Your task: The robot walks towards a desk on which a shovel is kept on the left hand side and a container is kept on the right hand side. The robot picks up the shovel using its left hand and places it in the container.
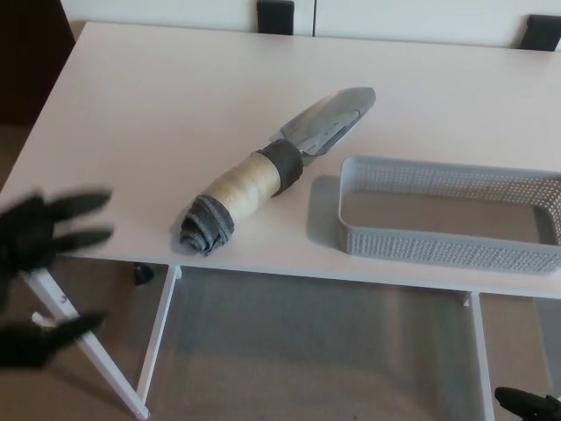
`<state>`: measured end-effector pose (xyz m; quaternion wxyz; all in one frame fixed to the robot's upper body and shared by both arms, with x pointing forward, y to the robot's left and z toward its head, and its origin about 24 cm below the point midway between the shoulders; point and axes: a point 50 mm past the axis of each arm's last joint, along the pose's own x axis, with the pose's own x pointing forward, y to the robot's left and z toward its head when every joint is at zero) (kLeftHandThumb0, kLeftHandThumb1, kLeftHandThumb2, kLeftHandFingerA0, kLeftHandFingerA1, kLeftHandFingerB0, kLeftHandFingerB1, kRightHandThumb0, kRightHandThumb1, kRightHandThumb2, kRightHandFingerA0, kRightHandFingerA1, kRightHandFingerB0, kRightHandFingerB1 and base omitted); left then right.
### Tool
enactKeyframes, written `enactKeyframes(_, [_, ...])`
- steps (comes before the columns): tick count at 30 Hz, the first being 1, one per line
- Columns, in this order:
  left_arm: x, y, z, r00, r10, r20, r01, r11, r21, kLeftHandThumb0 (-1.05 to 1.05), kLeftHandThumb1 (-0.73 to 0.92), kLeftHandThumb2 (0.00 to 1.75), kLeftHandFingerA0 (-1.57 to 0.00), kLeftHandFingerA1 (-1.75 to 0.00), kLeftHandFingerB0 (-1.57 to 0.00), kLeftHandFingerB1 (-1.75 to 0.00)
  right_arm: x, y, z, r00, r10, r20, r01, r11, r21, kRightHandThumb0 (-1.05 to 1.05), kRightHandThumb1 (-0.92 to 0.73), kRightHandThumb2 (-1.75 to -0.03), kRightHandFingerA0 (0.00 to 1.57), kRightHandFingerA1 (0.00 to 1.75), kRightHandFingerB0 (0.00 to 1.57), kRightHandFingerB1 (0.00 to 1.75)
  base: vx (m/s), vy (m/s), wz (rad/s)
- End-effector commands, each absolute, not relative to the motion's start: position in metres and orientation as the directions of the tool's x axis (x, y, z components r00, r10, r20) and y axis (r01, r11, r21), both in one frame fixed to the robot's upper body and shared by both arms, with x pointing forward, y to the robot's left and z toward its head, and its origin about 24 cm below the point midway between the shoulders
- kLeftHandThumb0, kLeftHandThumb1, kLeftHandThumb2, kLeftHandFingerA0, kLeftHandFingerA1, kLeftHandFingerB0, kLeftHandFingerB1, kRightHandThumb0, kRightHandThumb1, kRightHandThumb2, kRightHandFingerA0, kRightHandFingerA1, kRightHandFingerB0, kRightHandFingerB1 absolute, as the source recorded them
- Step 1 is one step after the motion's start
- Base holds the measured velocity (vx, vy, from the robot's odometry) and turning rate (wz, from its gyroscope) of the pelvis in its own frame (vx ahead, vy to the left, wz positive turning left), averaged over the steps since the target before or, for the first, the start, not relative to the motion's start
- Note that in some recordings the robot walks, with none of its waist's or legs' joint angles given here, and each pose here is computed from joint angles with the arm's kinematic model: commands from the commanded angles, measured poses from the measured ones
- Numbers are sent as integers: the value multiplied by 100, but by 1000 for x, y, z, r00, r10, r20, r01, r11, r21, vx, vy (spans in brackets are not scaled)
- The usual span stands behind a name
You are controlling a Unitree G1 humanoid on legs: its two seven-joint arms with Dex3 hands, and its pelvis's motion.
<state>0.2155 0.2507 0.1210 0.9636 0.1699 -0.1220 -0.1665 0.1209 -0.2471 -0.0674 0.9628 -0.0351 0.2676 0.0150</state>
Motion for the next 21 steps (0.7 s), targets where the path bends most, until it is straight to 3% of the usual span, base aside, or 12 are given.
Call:
enactKeyframes(1, [222,174,290,496,-625,603,198,757,623,-52,49,55,-43,-51,-29,-44,125,-252,-62,853,-24,-521,-42,993,-115,-39,-49,-71,58,53,41,46,0,0,0])
enactKeyframes(2, [227,172,292,525,-614,590,132,743,656,-60,49,55,-41,-52,-27,-45,125,-252,-62,852,-25,-523,-42,993,-115,-38,-49,-70,58,52,41,46,0,0,0])
enactKeyframes(3, [232,169,293,558,-602,571,87,726,682,-61,51,55,-39,-50,-27,-43,125,-252,-61,852,-22,-523,-44,993,-113,-29,-59,-58,63,44,45,38,0,0,0])
enactKeyframes(5, [241,162,290,603,-605,519,58,683,728,-66,53,57,-37,-39,-26,-33,126,-252,-61,853,-20,-522,-46,993,-113,-30,-58,-57,63,44,46,38,0,0,0])
enactKeyframes(6, [247,158,287,628,-608,485,73,667,741,-64,42,73,-33,-44,-23,-39,125,-252,-61,853,-19,-522,-46,993,-111,-30,-58,-57,63,43,46,38,0,0,0])
enactKeyframes(10, [268,145,273,696,-604,389,104,621,777,-57,40,69,-30,-44,-23,-38,126,-252,-60,855,-19,-518,-50,992,-119,-31,-57,-57,62,43,44,38,0,0,0])
enactKeyframes(11, [273,141,267,724,-586,365,104,616,781,-57,40,68,-30,-44,-23,-37,125,-253,-60,856,-18,-517,-52,991,-121,-38,-49,-71,57,52,40,46,0,0,0])
enactKeyframes(12, [279,138,261,748,-572,336,97,595,798,-58,41,69,-29,-44,-20,-37,125,-253,-60,855,-16,-519,-54,991,-120,-30,-58,-57,63,43,45,38,0,0,0])
enactKeyframes(13, [282,135,257,759,-568,319,99,584,806,-59,41,69,-28,-44,-18,-36,124,-253,-60,854,-16,-521,-56,991,-123,-40,-48,-72,58,52,41,46,0,0,0])
enactKeyframes(17, [304,123,242,835,-514,197,98,490,866,-66,45,73,-16,-40,-9,-35,135,-253,-56,871,-14,-491,-57,990,-129,-39,-48,-71,60,54,41,47,0,0,0])
enactKeyframes(18, [309,120,239,841,-512,174,118,487,865,-33,28,87,-1,-48,0,-47,136,-253,-55,875,-14,-485,-57,990,-132,-39,-48,-72,60,53,40,47,0,0,0])
enactKeyframes(21, [321,110,223,859,-506,79,200,473,858,-33,25,85,-1,-49,0,-48,137,-254,-53,881,-15,-474,-57,989,-136,-39,-49,-72,59,54,41,47,0,0,0])
